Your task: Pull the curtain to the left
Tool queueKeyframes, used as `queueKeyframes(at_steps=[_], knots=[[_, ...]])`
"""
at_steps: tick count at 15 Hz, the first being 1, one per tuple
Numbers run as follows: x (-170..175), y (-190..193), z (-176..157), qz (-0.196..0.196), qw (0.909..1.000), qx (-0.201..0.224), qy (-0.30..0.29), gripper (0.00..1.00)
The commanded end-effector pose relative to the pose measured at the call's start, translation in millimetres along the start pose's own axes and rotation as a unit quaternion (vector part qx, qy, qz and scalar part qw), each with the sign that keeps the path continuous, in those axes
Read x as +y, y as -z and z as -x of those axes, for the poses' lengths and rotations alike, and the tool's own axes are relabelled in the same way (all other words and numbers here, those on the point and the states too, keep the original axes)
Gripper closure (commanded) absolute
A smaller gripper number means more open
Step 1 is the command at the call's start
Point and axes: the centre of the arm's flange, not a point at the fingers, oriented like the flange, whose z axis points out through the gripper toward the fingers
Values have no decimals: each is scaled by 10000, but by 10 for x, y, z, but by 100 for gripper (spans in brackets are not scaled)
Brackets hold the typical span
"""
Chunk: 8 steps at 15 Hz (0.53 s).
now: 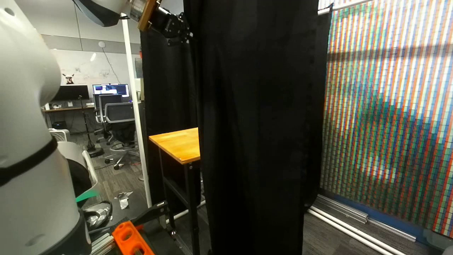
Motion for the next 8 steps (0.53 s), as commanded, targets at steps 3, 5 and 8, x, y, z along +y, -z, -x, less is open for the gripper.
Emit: queueKeyframes(at_steps=[3,5,8], knots=[[-303,-329,-75,-735,9967,-295,180,71],[-441,-415,-48,-1081,9932,-371,225,60],[-667,-551,20,-1844,9809,-599,156,37]])
